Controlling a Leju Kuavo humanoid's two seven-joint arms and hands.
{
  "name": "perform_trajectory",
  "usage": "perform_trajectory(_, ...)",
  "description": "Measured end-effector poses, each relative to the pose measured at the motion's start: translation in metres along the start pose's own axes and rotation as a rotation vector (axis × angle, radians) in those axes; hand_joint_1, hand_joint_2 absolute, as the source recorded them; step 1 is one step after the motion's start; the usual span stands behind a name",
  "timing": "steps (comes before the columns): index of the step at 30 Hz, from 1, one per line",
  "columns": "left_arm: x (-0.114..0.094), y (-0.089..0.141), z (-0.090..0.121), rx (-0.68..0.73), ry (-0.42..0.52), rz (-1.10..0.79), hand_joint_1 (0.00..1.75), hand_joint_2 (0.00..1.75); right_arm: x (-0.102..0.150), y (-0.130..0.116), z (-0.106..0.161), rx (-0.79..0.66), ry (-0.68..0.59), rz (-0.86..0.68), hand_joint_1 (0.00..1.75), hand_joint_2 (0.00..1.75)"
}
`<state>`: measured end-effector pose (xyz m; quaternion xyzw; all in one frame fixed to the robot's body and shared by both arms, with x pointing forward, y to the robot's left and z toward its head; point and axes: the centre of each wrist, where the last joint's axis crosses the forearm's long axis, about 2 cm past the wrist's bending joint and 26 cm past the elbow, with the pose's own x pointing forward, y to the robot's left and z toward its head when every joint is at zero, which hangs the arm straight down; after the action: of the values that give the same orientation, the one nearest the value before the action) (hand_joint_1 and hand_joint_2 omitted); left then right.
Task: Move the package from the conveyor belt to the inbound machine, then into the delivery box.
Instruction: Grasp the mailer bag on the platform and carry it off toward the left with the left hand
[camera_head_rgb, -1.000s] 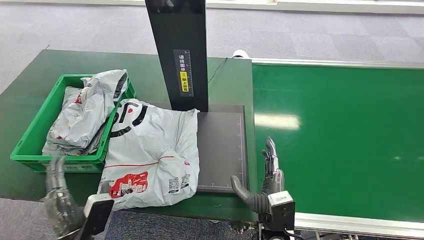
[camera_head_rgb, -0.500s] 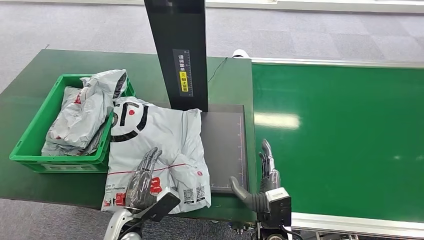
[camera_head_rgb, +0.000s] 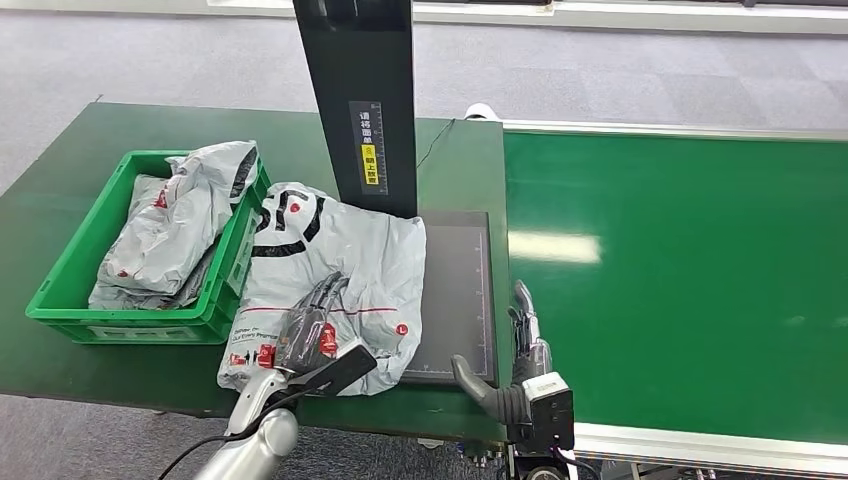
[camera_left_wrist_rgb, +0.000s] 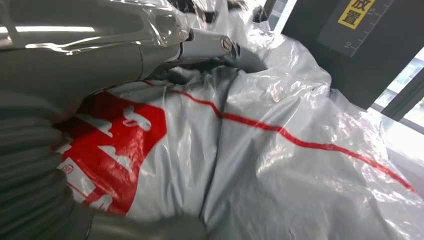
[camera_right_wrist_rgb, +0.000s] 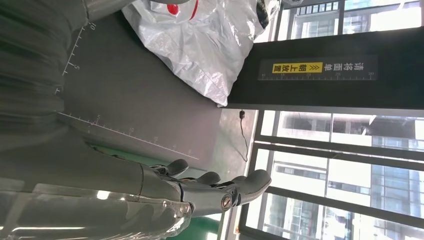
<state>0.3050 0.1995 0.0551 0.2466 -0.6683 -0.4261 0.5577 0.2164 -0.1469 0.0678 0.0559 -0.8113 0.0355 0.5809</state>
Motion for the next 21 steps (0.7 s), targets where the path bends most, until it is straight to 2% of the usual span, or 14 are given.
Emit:
perform_trajectory(5,-0.005,0.003,-0.004,0.025,-0.02,0.014,1.75,1.75,0.0,0.0,0.0,-0.004,0.006,-0.001,0.0,1.75)
perform_trajectory(12,-0.009,0.009,0.001,0.151,-0.064,0.09,1.75,1.75,-0.003,0.0,0.003,-0.01,0.022,-0.004,0.0,1.75)
perform_trajectory(15,-0.009,0.009,0.002,0.164,-0.07,0.098,1.75,1.75,-0.003,0.0,0.003,-0.011,0.024,-0.004,0.0,1.75)
perform_trajectory(21,0.006,0.032,0.028,0.55,-0.209,0.294,1.75,1.75,-0.008,-0.001,0.006,-0.036,0.042,0.002,0.0,1.75)
